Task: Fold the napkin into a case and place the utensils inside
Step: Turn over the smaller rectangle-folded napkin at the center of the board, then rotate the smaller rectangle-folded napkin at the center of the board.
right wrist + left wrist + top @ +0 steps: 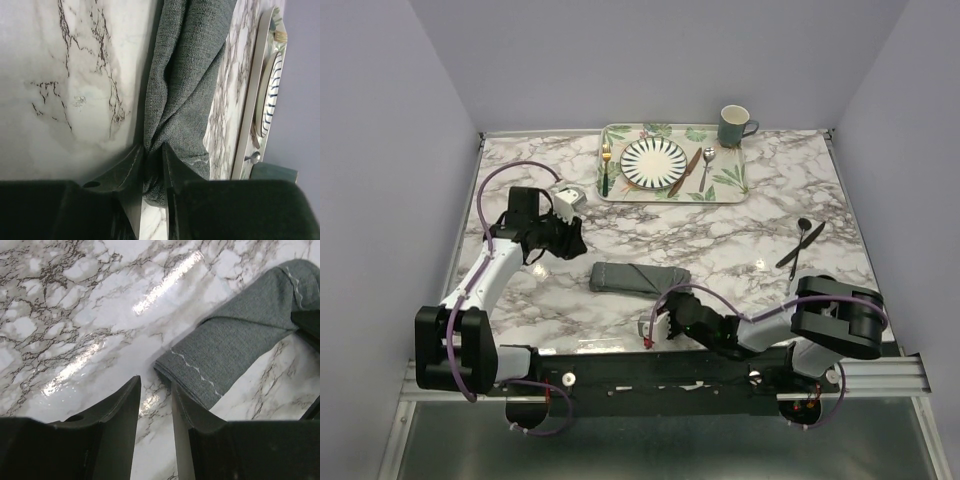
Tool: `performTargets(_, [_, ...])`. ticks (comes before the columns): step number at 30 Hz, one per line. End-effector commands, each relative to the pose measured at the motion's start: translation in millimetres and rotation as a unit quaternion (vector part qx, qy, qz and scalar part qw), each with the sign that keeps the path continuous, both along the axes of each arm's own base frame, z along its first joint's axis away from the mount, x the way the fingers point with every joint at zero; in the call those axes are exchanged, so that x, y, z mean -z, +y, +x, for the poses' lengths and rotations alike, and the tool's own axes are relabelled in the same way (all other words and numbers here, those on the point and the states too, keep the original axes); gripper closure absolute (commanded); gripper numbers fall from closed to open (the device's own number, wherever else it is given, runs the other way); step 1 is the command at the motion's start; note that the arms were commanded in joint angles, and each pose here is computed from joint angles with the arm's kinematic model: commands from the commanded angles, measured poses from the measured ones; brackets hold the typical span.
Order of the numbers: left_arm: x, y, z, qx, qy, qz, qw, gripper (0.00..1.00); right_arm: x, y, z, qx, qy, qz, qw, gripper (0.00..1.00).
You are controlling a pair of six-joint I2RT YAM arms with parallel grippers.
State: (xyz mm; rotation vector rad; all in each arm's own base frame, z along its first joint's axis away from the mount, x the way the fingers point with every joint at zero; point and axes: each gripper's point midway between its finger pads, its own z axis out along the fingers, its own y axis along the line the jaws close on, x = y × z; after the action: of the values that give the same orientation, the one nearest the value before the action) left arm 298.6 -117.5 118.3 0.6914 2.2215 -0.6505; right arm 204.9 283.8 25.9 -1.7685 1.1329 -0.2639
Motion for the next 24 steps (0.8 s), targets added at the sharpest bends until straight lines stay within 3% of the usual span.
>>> performTargets(1, [-8.6, -5.6, -13.2, 0.098, -0.032, 0.050, 0.993, 0.58, 1.6, -2.3, -7.4, 0.000, -0.003, 0.003, 1.000, 0.61])
performTargets(2, [-7.3, -9.1, -15.4, 0.108, -0.028, 0.054, 0.992, 0.59, 1.3, -1.8, -9.0, 0.002, 0.003, 0.008, 1.000, 0.54])
performTargets(3, [-7.1, -12.9, -17.1, 0.116, -0.026, 0.059, 0.991, 0.60, -0.9, -0.6, -8.9, 0.004, 0.004, 0.012, 1.000, 0.39])
performTargets(6, [-1.3, -28.1, -26.0, 0.144, -0.015, 0.066, 0.987, 0.62, -17.0, 1.9, -8.9, 0.012, 0.011, 0.034, 0.999, 0.19])
performTargets(7, [2.6, -31.1, -30.0, 0.150, -0.011, 0.068, 0.986, 0.64, -28.9, 8.5, -7.7, 0.013, 0.012, 0.048, 0.999, 0.16])
performTargets(13, [24.4, -51.2, -58.2, 0.181, 0.023, 0.076, 0.980, 0.67, -81.1, 15.9, -23.9, 0.036, 0.107, 0.115, 0.987, 0.12])
performTargets(17, [44.4, -46.5, -68.6, 0.184, 0.052, 0.096, 0.977, 0.68, -82.4, -1.1, -28.8, 0.076, 0.173, 0.102, 0.977, 0.12])
performTargets(24, [79.8, -34.9, -74.6, 0.198, 0.092, 0.146, 0.965, 0.71, -81.6, -31.3, 9.0, 0.143, 0.258, 0.116, 0.949, 0.16])
